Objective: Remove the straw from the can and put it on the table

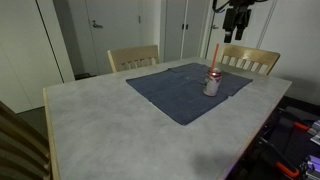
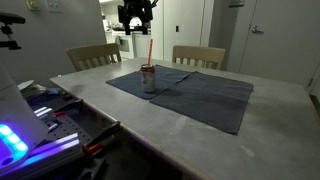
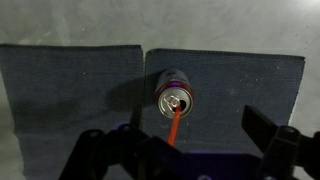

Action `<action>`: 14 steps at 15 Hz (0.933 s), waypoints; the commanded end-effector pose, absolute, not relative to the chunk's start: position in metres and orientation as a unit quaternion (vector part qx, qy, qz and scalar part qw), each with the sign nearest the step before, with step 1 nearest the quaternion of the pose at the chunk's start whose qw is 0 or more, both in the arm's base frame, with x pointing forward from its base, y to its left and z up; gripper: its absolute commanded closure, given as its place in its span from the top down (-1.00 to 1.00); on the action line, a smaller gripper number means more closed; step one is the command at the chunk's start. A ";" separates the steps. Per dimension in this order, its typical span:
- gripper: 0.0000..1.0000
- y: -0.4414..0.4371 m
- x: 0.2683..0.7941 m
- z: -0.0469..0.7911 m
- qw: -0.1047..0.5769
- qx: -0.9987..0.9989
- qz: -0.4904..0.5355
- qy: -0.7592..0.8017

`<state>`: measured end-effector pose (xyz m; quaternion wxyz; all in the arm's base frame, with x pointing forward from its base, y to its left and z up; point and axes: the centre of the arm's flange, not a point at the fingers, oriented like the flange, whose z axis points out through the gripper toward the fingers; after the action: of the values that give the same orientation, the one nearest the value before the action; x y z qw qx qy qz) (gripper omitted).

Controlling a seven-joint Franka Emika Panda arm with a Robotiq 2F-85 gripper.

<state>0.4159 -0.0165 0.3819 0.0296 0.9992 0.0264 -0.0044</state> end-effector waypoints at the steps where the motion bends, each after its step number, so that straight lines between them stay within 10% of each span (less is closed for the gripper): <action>1: 1.00 -0.014 0.407 0.381 0.029 0.999 -0.001 0.025; 14: 1.00 -0.029 0.416 0.372 -0.007 0.993 -0.001 0.118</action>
<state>0.4111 -0.0271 0.3806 0.0108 0.9958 0.0903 -0.0031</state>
